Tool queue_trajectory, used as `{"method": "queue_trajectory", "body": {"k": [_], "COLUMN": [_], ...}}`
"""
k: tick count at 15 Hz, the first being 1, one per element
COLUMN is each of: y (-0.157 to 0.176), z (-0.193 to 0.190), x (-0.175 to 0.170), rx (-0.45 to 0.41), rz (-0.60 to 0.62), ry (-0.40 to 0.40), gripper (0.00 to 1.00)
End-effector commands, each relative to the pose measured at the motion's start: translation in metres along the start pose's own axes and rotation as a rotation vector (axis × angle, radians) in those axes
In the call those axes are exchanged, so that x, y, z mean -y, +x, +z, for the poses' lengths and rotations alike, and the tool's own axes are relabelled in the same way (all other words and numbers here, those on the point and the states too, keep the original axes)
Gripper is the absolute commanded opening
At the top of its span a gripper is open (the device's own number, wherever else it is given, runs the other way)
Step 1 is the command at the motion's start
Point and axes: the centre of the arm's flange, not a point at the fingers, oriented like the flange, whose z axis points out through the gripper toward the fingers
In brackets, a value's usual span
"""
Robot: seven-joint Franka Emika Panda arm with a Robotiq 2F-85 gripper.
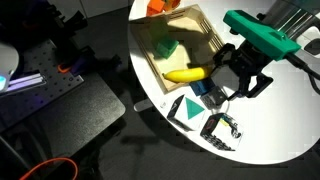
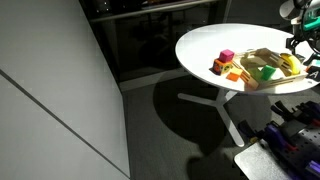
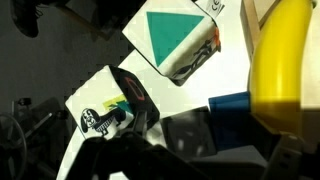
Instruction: Put the banana on the tray then stack the green blocks
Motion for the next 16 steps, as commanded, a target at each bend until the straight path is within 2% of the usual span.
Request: {"method": "queue_trajectory", "body": {"k": [1, 7, 12, 13, 16], "y": [0.008, 0.01, 0.004, 0.006, 0.007], "z": [-0.012, -0.021, -0.036, -0.021, -0.025], "x": [0.006, 0.014, 0.009, 0.015, 0.014], "rx": [0.035, 0.055, 0.026, 0.03, 0.023], "rz": [-0.006, -0.02, -0.014, -0.024, -0.022], "ry": [-0.039, -0.046, -0.025, -0.013, -0.013], "gripper": [1.0, 1.0, 1.0, 1.0, 1.0]}}
